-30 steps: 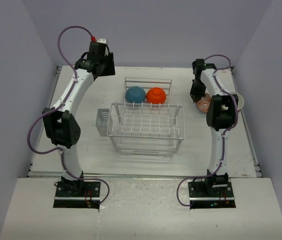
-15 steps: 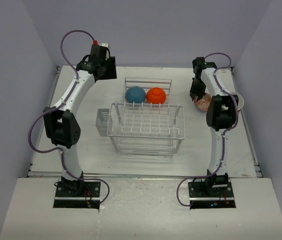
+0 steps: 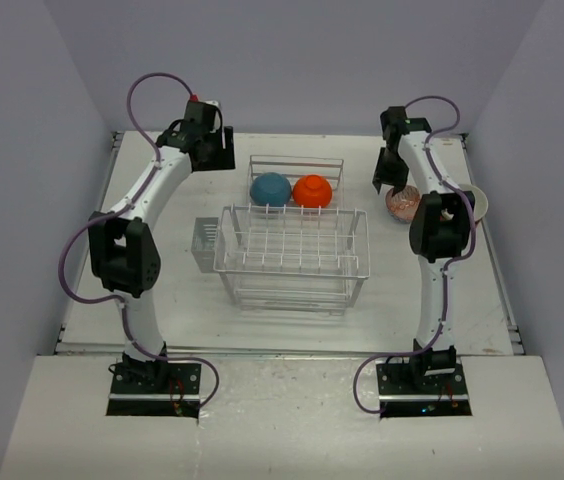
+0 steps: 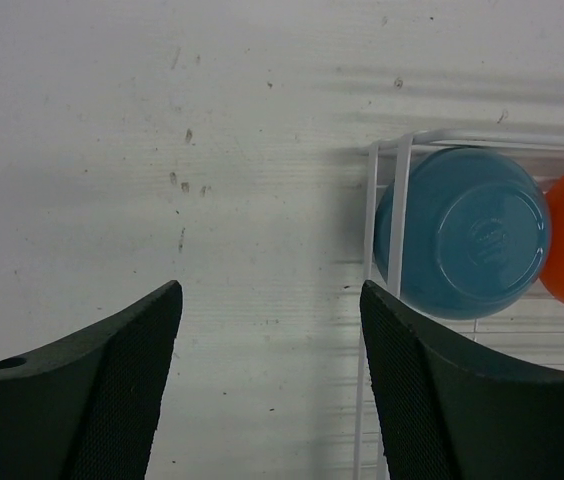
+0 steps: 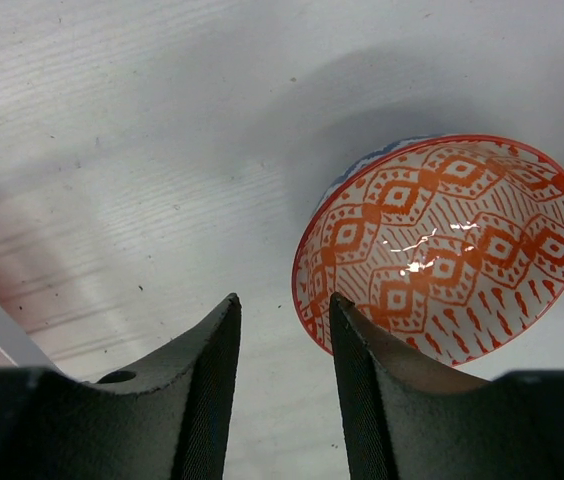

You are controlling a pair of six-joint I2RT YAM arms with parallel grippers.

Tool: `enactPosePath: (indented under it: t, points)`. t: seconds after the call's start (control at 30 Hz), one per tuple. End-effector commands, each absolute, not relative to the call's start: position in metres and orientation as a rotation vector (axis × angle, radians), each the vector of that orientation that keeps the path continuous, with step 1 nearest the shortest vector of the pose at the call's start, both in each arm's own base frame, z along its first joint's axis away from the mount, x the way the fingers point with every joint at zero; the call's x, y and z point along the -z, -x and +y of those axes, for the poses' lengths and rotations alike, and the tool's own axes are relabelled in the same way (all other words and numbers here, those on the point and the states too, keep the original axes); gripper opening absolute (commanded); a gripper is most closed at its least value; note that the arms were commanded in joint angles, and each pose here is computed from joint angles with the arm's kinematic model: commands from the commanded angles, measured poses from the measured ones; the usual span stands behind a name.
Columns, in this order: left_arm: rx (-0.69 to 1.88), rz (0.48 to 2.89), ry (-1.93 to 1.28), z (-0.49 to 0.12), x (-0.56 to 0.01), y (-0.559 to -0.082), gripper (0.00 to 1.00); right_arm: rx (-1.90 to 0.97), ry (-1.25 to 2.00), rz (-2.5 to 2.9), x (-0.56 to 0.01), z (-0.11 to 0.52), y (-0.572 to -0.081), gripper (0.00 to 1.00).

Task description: Unload the bowls from the dish rack

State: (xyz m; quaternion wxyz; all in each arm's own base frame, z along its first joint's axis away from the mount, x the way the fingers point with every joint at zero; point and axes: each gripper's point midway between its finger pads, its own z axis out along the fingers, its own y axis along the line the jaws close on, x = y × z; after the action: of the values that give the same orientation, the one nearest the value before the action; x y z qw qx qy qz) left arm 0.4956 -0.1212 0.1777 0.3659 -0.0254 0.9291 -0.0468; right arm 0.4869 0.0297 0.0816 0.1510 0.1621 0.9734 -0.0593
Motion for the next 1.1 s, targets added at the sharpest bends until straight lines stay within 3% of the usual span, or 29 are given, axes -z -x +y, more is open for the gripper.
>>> enactPosePath:
  t: [0.0, 0.2, 0.33, 0.37, 0.47, 0.57, 0.67, 0.7, 0.83, 0.93, 1.07]
  points:
    - [0.139, 2.304, 0.064, -0.116, -0.211, -0.494, 0.73, 0.147, -0.47, 2.725, -0.12, 0.032, -0.49, 0.42]
    - [0.152, 2.298, 0.058, -0.118, -0.213, -0.492, 0.73, 0.136, -0.465, 2.708, -0.13, 0.034, -0.487, 0.47]
    - [0.156, 2.309, 0.063, -0.118, -0.209, -0.49, 0.73, 0.09, -0.43, 2.667, -0.155, 0.044, -0.487, 0.44]
    - [0.156, 2.314, 0.062, -0.118, -0.207, -0.489, 0.73, 0.066, -0.411, 2.652, -0.162, 0.052, -0.488, 0.4]
    - [0.163, 2.321, 0.063, -0.119, -0.203, -0.486, 0.68, -0.066, -0.345, 2.598, -0.192, 0.078, -0.489, 0.0]
    - [0.175, 2.335, 0.054, -0.121, -0.199, -0.485, 0.55, -0.285, -0.207, 2.549, -0.215, 0.123, -0.49, 0.0]
    - [0.189, 2.347, 0.048, -0.123, -0.195, -0.485, 0.36, -0.46, -0.086, 2.513, -0.228, 0.165, -0.489, 0.0]
    - [0.196, 2.349, 0.052, -0.125, -0.194, -0.485, 0.25, -0.495, -0.056, 2.501, -0.231, 0.175, -0.489, 0.0]
    - [0.213, 2.343, 0.047, -0.127, -0.198, -0.486, 0.06, -0.742, 0.089, 2.468, -0.232, 0.226, -0.489, 0.0]
    - [0.223, 2.343, 0.045, -0.128, -0.2, -0.486, 0.0, -0.789, 0.138, 2.462, -0.222, 0.243, -0.492, 0.0]
    - [0.251, 2.339, 0.044, -0.132, -0.204, -0.484, 0.0, -0.783, 0.156, 2.442, -0.21, 0.248, -0.503, 0.0]
